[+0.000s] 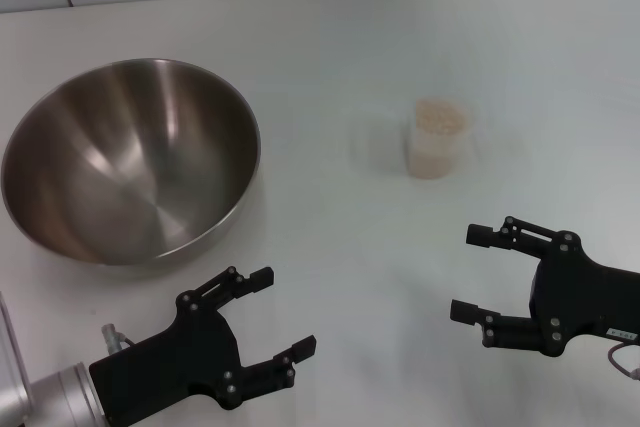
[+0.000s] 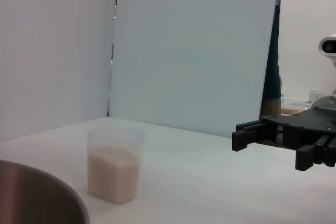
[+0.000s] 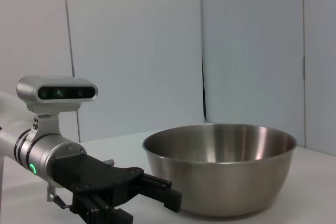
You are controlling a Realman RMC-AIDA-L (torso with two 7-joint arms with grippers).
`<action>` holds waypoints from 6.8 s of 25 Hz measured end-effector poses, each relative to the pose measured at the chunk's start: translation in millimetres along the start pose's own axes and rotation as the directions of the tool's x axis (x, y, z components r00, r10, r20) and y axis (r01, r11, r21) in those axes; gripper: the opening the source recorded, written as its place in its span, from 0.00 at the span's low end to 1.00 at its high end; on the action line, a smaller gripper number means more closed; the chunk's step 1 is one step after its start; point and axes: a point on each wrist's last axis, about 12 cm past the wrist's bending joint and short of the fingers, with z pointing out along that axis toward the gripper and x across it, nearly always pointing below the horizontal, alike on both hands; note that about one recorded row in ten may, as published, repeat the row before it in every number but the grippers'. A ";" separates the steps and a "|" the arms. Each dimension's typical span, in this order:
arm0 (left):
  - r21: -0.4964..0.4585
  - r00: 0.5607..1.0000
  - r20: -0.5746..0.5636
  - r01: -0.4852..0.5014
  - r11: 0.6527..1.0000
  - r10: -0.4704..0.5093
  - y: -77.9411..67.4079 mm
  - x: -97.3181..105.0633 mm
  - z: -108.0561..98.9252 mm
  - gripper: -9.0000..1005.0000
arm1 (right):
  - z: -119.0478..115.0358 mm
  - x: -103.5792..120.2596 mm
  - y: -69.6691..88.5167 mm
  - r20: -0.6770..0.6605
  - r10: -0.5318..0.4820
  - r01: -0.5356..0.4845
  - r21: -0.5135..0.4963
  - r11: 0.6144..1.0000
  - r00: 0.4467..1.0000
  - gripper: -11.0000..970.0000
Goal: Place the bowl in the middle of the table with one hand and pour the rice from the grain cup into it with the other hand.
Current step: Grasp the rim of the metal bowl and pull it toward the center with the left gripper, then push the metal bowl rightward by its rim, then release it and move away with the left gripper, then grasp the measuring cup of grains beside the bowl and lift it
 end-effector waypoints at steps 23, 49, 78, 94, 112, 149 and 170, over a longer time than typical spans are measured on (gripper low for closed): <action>-0.250 0.963 0.171 0.249 0.936 -0.210 89.3 -140.0 -17.6 0.86 | 3.3 -1.5 -1.5 -0.001 -0.008 0.008 -0.018 1.000 1.000 0.84; -0.692 0.850 -0.200 0.230 0.684 -0.488 145.3 -150.4 -59.4 0.86 | 4.4 -2.6 -2.8 0.000 -0.013 0.013 -0.020 1.000 1.000 0.84; -0.653 0.783 -0.227 0.319 0.687 -0.580 149.8 -126.4 -51.2 0.53 | 4.4 -2.4 -3.7 -0.005 -0.014 0.014 -0.017 1.000 1.000 0.84; -0.594 0.770 -0.279 0.331 0.733 -0.573 152.6 -134.8 -33.7 0.09 | 3.5 -1.8 -3.1 -0.007 -0.012 0.012 -0.014 1.000 1.000 0.84; -0.466 0.813 -0.297 0.334 0.819 -0.501 178.4 -175.6 24.0 0.05 | 4.1 -2.4 -3.7 -0.005 -0.014 0.014 -0.017 1.000 1.000 0.84; -0.251 0.979 -0.197 0.000 0.968 -0.051 137.7 -179.2 -15.2 0.57 | -24.3 5.2 -8.8 0.165 0.065 -0.120 0.347 0.930 0.984 0.84; -0.154 0.952 -0.307 -0.070 0.986 0.019 95.9 -136.6 -36.7 0.83 | 16.4 28.7 -60.5 0.069 0.180 -0.183 0.624 0.759 0.981 0.80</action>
